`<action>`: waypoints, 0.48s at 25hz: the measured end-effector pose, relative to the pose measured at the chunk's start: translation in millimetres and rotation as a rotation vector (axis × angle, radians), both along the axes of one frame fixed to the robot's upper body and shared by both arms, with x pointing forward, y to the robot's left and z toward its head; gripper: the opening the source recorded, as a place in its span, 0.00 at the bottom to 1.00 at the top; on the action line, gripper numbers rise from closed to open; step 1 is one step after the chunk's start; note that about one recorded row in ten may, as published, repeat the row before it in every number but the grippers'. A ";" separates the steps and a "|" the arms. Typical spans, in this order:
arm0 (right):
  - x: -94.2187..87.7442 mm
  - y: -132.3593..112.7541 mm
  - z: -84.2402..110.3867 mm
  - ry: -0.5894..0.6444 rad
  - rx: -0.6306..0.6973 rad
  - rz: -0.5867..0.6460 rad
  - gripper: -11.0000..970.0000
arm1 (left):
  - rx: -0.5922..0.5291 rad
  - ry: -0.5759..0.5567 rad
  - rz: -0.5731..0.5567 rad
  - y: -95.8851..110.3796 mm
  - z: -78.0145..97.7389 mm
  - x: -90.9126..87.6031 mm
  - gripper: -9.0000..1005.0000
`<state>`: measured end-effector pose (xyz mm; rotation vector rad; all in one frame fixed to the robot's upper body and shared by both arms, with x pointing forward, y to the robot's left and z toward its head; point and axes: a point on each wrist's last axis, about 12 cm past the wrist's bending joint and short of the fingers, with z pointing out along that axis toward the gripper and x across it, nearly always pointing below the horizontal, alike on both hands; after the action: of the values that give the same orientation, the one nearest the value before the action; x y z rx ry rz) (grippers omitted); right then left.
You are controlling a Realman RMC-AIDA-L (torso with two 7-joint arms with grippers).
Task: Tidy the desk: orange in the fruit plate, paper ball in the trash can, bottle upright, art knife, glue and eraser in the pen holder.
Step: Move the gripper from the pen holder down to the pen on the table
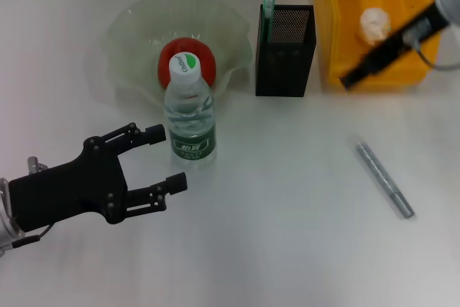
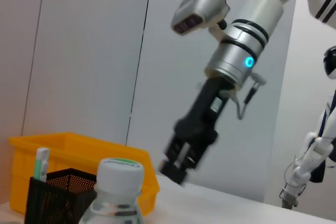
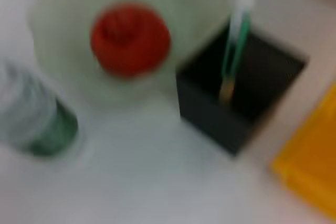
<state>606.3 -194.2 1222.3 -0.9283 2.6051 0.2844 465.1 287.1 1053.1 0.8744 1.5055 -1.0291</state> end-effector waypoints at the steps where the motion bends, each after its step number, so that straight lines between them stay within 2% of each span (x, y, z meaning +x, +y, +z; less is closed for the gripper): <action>1: -2.7 1.0 -4.5 0.025 -0.032 -0.005 0.52 | 0.000 0.000 0.000 0.0 0.0 0.0 0.84; 3: -10.1 3.1 -22.8 0.089 -0.104 -0.019 0.51 | 0.006 -0.011 0.000 -0.2 0.7 1.3 0.84; 4: -10.1 3.1 -22.8 0.089 -0.104 -0.019 0.51 | 0.007 -0.013 -0.001 -0.5 1.1 2.1 0.84; 8: -14.8 3.3 -50.2 0.161 -0.141 -0.045 0.51 | 0.011 -0.018 -0.003 -0.4 2.3 4.3 0.84; 12: -14.6 1.8 -62.1 0.178 -0.142 -0.060 0.51 | 0.012 -0.019 -0.003 -0.6 2.6 5.0 0.84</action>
<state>591.7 -192.4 1160.2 -0.9064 2.8426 0.1751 470.1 286.5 1055.6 0.8927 1.4958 -1.0122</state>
